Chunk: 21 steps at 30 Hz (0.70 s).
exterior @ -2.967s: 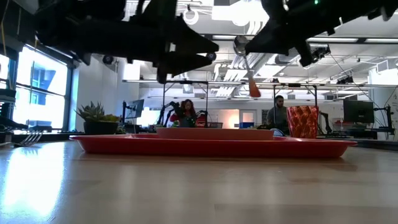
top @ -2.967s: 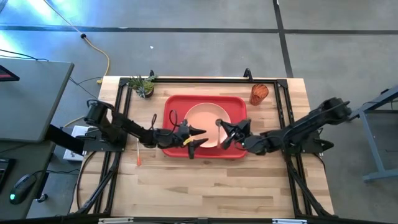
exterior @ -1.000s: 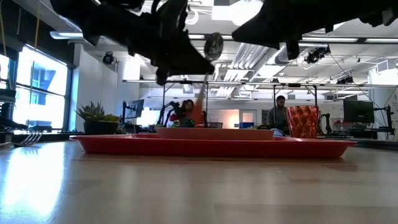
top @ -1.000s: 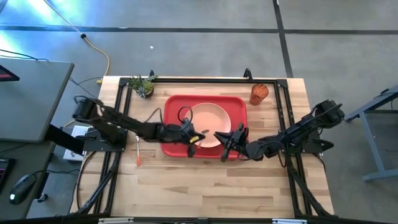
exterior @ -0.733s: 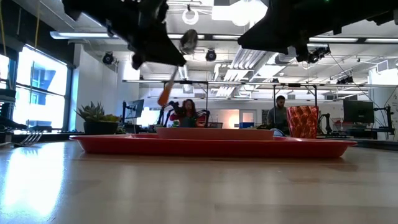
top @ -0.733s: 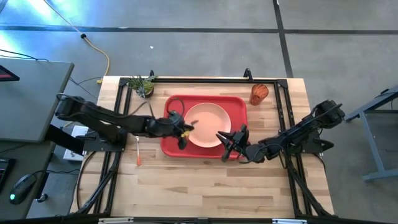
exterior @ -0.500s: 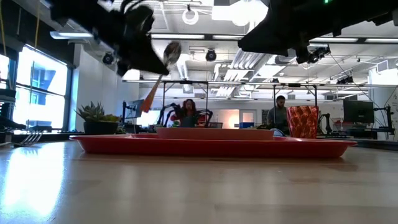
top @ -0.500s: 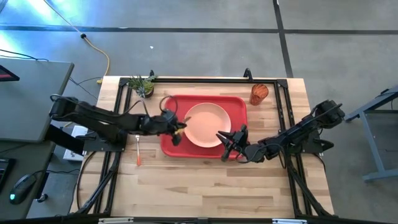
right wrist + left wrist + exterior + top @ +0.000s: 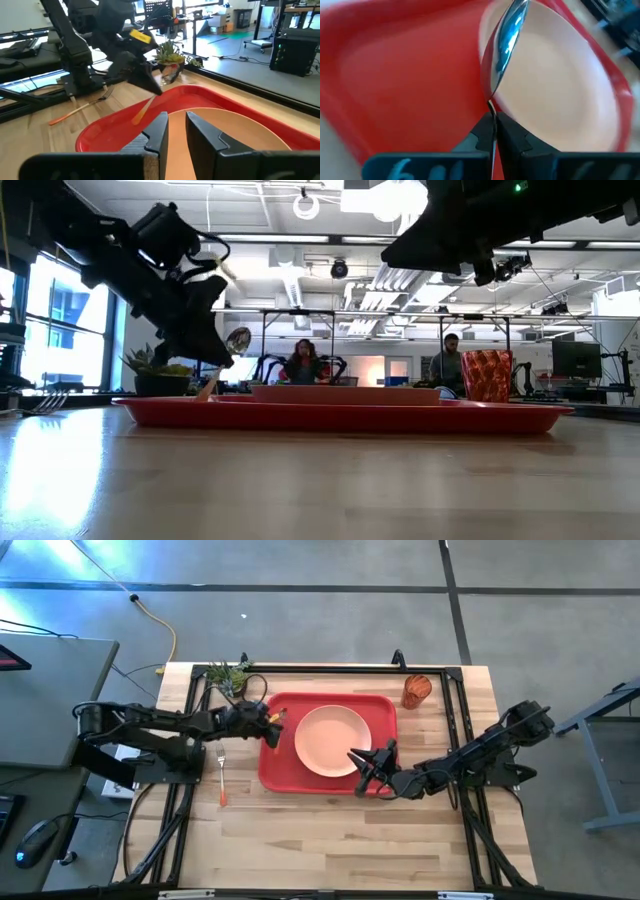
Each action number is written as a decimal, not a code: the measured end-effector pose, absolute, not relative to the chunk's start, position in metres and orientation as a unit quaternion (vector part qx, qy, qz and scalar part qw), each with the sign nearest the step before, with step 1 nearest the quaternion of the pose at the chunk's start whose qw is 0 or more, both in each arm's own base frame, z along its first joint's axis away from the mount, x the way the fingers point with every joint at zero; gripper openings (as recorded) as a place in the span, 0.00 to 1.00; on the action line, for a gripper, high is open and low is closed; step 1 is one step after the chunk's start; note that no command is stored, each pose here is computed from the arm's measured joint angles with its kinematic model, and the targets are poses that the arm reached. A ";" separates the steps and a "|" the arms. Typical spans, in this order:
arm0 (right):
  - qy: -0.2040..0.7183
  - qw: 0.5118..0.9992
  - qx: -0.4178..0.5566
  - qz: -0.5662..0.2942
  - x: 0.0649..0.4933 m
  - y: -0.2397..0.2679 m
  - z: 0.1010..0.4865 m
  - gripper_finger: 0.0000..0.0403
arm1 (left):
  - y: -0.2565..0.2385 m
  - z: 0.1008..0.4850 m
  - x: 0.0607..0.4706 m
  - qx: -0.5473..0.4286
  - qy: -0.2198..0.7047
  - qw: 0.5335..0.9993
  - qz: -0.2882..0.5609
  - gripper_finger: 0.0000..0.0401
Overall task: Pick and place plate/cup/fork/spoon on tray
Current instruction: Put the orange spoon on the red serving tray
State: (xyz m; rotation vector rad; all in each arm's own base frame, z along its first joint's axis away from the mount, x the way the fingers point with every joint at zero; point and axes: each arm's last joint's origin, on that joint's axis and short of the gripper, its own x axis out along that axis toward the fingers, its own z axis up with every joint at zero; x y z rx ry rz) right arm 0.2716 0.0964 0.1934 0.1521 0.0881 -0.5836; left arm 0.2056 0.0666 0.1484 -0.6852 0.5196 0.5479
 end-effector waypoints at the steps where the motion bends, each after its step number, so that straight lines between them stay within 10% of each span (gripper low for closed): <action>1: 0.044 0.954 0.075 -0.287 0.272 0.096 0.193 0.15 | 0.068 0.147 0.205 -0.323 0.250 0.871 0.275 0.01; 21: 0.055 0.954 0.065 -0.287 0.271 0.096 0.191 0.15 | 0.069 0.109 0.211 -0.363 0.309 0.815 0.328 0.05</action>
